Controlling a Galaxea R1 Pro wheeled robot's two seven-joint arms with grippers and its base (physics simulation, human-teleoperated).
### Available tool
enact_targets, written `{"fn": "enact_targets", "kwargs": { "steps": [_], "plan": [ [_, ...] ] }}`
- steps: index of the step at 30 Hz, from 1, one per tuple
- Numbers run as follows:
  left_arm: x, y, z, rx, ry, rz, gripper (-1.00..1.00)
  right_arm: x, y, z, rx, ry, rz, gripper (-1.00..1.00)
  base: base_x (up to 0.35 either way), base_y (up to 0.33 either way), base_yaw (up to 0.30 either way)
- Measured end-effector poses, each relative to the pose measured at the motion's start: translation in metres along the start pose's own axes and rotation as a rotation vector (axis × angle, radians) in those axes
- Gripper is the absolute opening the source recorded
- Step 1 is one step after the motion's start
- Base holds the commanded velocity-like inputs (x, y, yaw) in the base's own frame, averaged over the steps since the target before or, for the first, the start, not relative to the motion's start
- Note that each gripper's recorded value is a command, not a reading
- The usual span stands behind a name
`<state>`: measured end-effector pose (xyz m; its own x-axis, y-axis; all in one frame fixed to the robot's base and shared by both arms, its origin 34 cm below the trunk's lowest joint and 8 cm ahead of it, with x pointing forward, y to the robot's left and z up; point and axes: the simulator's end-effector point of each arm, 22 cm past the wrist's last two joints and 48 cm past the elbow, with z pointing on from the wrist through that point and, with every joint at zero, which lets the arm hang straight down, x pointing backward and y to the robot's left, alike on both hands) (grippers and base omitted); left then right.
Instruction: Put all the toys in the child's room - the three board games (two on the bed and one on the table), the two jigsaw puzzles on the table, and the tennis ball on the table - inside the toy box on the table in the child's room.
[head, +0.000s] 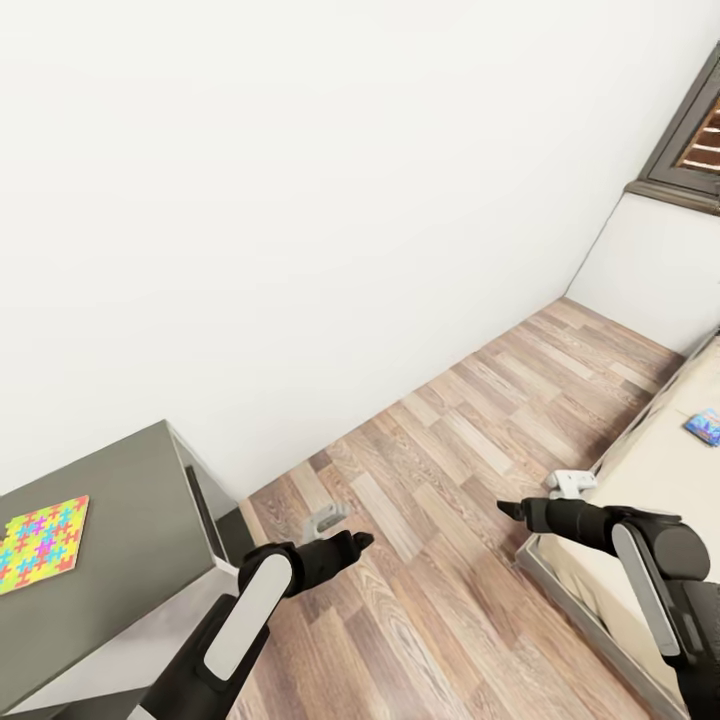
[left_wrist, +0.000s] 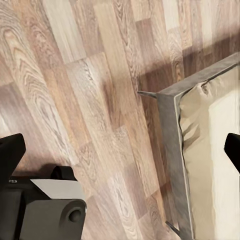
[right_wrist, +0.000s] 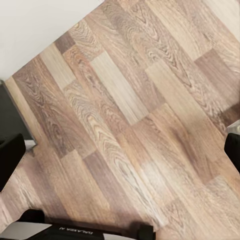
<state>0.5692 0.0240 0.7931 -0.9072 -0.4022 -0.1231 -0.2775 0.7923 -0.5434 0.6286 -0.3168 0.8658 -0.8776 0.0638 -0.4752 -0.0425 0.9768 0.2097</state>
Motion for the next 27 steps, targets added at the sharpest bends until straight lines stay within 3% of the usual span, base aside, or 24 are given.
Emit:
{"fn": "enact_targets", "kwargs": {
  "steps": [10, 18, 27],
  "plan": [
    [-0.004, -0.002, -0.004, 0.005, -0.019, 0.004, 1.0, -0.003, 0.007, -0.003, -0.011, -0.017, 0.004, 1.0, 0.0, 0.0, -0.097],
    [0.003, 0.01, 0.002, -0.027, 0.002, -0.003, 1.0, -0.001, 0.01, -0.003, -0.016, -0.014, 0.004, 1.0, 0.0, 0.0, -0.056],
    [0.008, 0.028, 0.01, -0.068, -0.003, -0.032, 1.0, 0.022, 0.022, 0.021, -0.04, 0.035, -0.028, 1.0, 0.0, 0.0, -0.015]
  ]
}}
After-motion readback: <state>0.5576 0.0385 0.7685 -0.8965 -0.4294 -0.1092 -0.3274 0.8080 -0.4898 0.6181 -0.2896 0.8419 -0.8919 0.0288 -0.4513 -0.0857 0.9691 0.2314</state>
